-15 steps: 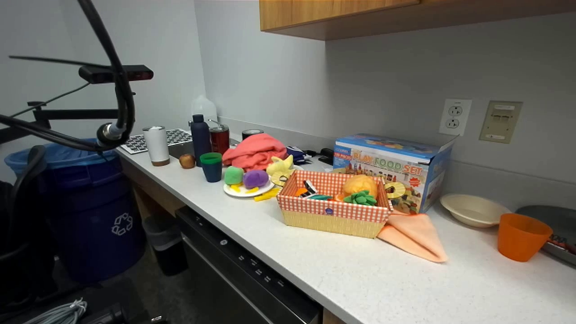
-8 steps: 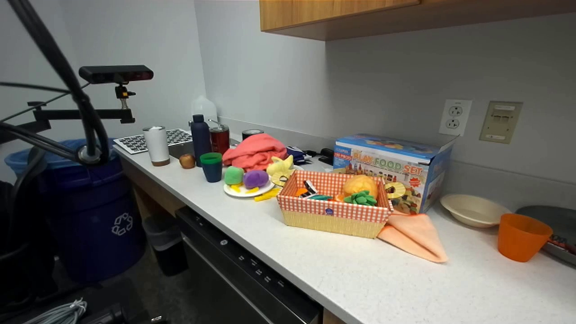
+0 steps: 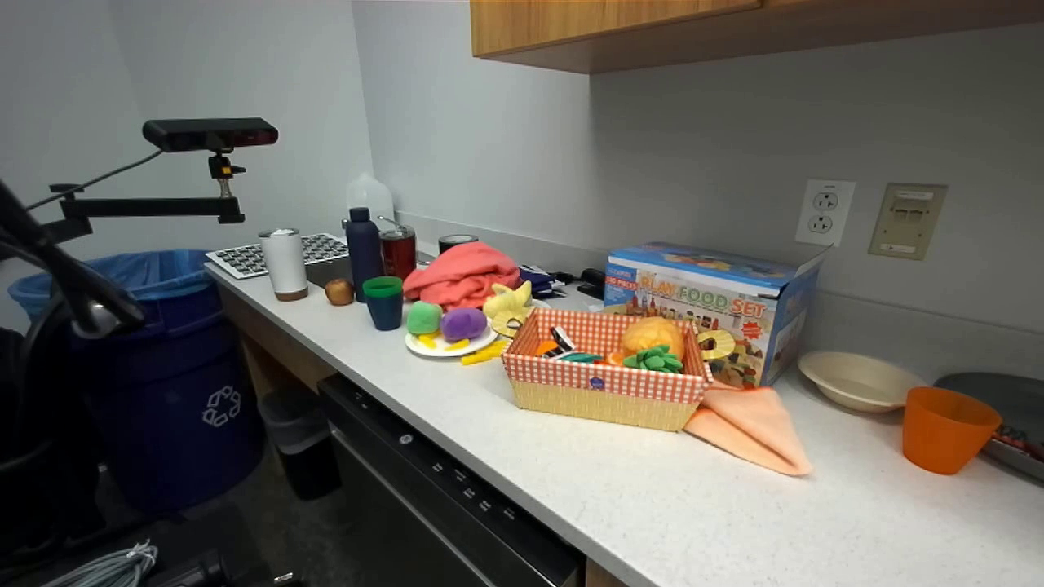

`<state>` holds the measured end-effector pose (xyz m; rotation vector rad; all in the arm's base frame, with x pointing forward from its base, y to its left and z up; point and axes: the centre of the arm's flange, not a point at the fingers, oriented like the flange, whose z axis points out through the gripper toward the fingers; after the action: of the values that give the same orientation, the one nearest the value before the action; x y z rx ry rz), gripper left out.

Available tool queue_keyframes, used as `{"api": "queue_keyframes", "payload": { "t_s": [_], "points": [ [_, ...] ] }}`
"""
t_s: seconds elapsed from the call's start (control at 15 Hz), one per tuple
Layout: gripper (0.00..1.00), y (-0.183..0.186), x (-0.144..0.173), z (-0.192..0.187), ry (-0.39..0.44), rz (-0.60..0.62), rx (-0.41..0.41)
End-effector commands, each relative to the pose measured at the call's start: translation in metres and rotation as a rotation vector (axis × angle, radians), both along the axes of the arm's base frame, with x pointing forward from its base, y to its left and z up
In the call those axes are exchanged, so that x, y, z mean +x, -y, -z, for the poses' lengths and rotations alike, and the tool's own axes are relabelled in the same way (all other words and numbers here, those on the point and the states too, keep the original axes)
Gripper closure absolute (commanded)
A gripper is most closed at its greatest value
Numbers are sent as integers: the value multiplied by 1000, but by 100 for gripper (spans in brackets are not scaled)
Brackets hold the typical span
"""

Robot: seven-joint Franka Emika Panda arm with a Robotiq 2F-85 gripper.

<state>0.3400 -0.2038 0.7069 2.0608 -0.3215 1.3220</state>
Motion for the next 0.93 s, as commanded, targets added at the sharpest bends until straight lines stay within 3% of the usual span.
{"api": "queue_keyframes", "payload": {
  "t_s": [0.0, 0.4, 0.6, 0.87],
  "points": [
    [0, 73, -34, -17, 30, 158, 19],
    [0, 128, -77, -21, 70, 231, 92],
    [0, 154, -94, -27, 52, 293, 113],
    [0, 193, -110, -50, 36, 499, 133]
  ]
}}
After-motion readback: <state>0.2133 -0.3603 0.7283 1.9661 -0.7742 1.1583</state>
